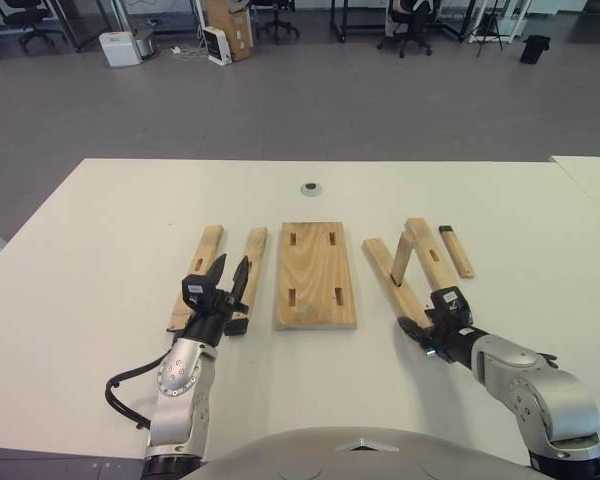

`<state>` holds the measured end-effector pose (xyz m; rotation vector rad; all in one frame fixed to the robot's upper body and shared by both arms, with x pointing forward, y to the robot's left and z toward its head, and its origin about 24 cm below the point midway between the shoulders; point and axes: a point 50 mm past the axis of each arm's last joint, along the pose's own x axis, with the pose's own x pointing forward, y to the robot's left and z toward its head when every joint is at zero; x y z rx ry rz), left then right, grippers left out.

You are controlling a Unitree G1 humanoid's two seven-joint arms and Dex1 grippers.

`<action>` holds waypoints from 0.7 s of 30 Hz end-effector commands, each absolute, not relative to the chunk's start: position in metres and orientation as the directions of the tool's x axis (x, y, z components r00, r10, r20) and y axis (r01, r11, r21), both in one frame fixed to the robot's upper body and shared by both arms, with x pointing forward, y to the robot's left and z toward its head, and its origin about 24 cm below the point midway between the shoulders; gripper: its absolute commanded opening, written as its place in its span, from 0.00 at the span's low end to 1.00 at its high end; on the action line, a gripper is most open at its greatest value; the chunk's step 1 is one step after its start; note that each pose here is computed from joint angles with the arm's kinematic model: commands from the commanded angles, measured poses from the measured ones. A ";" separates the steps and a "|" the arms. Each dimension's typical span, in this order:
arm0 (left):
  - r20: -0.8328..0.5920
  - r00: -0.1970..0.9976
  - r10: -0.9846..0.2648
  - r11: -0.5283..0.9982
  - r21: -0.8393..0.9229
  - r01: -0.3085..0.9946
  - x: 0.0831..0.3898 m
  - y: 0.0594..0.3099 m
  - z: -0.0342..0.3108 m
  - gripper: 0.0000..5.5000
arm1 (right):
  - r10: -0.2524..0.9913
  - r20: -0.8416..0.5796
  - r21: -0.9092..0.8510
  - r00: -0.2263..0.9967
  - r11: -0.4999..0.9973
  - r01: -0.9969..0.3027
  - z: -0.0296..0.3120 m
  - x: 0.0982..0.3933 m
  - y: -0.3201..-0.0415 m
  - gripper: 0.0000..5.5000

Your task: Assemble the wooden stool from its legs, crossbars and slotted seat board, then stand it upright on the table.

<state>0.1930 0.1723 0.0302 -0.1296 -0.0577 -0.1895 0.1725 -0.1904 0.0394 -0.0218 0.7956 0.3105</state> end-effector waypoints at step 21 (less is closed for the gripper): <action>0.296 0.661 -0.690 0.616 -0.240 0.751 0.303 0.187 0.130 0.40 | 0.413 -0.325 0.116 0.851 0.910 -0.398 0.134 0.274 -0.220 0.37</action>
